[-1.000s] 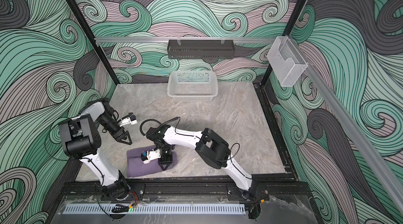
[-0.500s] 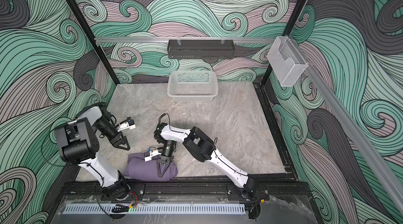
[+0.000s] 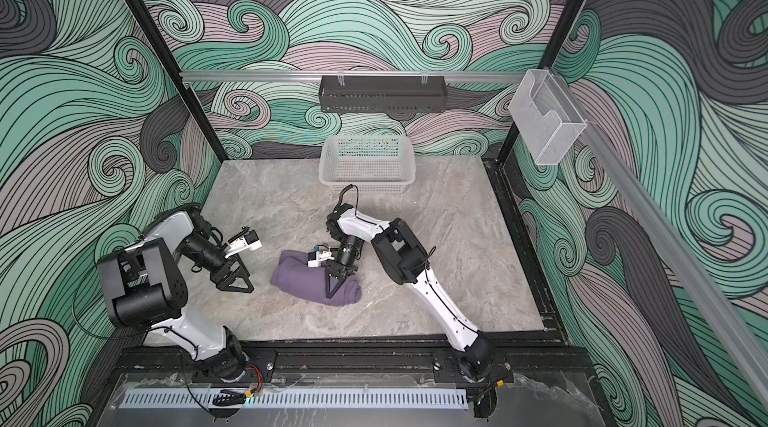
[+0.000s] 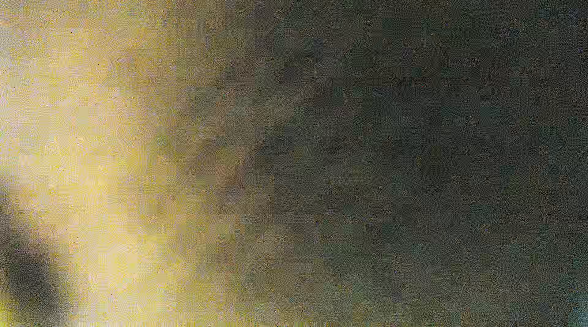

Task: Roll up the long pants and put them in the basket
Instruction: Roll the long pant at the center of the board.

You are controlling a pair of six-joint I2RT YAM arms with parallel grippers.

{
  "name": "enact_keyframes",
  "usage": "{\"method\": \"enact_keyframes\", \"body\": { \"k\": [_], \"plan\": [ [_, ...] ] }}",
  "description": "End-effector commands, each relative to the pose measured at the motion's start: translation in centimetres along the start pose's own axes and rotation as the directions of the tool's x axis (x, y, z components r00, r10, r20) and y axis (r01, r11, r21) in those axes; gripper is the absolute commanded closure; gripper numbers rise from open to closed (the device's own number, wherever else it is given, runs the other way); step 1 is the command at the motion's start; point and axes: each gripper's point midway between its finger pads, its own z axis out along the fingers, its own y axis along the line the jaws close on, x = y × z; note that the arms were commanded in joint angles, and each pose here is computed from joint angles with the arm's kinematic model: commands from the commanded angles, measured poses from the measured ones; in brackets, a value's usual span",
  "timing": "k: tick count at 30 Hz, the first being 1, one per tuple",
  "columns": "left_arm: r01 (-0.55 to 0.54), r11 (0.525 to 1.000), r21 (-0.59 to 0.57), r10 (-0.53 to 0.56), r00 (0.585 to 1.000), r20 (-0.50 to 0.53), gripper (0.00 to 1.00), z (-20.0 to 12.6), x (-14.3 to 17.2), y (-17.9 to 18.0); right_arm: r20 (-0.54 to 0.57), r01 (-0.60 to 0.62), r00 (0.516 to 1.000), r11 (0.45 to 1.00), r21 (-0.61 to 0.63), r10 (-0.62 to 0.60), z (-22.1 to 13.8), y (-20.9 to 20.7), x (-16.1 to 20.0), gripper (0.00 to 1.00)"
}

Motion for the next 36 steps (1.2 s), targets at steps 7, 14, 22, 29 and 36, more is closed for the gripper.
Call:
{"method": "enact_keyframes", "body": {
  "k": [7,14,22,29,36],
  "plan": [
    [-0.222,0.974,-0.04,0.219,0.974,-0.055,0.01,4.5,-4.0,0.4,-0.287,-0.042,0.95,0.96,0.277,0.125,0.5,-6.7,6.0,0.92],
    [-0.212,0.977,0.027,0.212,0.977,0.008,0.01,5.3,-7.9,0.4,-0.297,-0.047,0.947,0.966,0.256,0.124,1.3,-6.7,6.2,0.92],
    [-0.193,0.973,0.125,0.197,0.98,-0.02,0.01,7.4,-9.1,-1.4,-0.31,-0.05,0.942,0.967,0.248,0.128,1.7,-7.6,6.0,0.92],
    [-0.215,0.945,0.246,0.245,0.964,-0.099,0.05,8.7,-7.6,-5.3,-0.279,-0.045,0.954,0.969,0.242,0.114,0.9,-7.9,5.5,0.93],
    [-0.122,0.956,0.268,0.179,0.963,-0.201,1.0,10.6,-5.8,-4.9,-0.263,-0.056,0.956,0.963,0.262,0.127,0.1,-7.8,5.8,0.94]
  ]
}}
